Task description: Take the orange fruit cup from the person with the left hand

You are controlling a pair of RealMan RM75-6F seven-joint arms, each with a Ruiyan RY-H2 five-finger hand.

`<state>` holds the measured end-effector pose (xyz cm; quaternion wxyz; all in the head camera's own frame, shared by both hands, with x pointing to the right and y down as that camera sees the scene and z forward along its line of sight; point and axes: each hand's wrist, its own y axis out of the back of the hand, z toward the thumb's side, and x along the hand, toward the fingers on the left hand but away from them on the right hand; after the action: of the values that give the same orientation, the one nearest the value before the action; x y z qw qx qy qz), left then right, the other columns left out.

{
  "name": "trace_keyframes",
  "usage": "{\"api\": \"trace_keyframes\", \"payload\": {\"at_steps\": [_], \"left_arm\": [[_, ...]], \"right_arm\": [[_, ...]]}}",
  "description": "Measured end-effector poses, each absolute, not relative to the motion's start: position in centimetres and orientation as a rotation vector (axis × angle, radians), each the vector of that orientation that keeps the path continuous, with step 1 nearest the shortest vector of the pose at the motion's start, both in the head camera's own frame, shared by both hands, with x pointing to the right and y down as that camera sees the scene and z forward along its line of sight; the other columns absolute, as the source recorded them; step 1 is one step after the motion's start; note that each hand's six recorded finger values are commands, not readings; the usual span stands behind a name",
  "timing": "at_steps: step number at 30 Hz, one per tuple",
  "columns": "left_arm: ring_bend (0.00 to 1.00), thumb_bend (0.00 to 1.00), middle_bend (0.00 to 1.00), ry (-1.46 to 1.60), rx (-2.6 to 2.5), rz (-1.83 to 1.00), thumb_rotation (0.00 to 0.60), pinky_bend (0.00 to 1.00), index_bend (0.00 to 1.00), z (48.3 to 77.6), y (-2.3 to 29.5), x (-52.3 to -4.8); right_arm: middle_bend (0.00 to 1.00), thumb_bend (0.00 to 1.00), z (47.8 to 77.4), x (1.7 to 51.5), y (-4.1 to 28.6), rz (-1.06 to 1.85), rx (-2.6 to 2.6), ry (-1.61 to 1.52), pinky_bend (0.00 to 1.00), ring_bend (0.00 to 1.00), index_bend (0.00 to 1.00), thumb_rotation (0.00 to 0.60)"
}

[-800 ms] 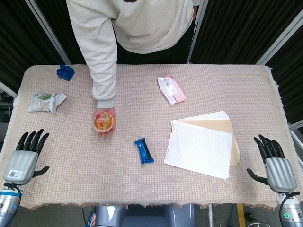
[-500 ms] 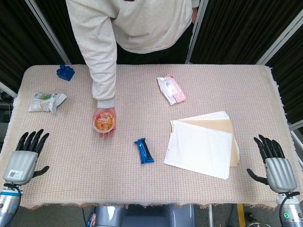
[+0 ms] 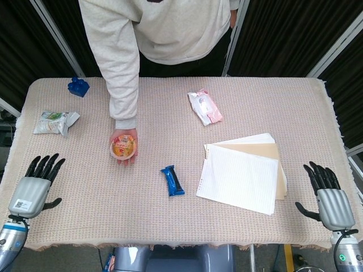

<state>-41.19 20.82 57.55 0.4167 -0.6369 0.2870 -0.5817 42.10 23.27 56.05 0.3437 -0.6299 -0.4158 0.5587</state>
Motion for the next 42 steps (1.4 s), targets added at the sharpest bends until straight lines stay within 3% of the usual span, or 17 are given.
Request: {"api": "trace_keyframes", "payload": {"at_steps": [13,22,31,42], "left_arm": [[0.0,0.08,0.0,0.466,-1.636,-1.413,0.6,0.01,0.0,56.9,12.0,-34.6],[0.0,0.1,0.0,0.292,-1.599,-1.435,0.6,0.09,0.01,58.6,7.4,-29.4],[0.01,0.11,0.0,0.147,-1.598,-1.463,0.6,0.13,0.04,61.7,6.8,-24.1],[0.03,0.12,0.02,0.113,-1.59,-1.497,0.6,0.14,0.06,64.2,6.8,-21.6]], "right_arm": [[0.0,0.14,56.1,42.1,23.3,1.452,-1.647,-1.075,0.0,0.0,0.05,0.6],[0.0,0.14,56.1,42.4,23.2,1.458,-1.652,-1.079,0.0,0.0,0.05,0.6],[0.0,0.14,56.1,42.4,23.3,1.46,-1.652,-1.082,0.0,0.0,0.05,0.6],[0.0,0.14,56.1,42.5,23.3,1.468,-1.656,-1.088,0.0,0.0,0.05,0.6]]}}
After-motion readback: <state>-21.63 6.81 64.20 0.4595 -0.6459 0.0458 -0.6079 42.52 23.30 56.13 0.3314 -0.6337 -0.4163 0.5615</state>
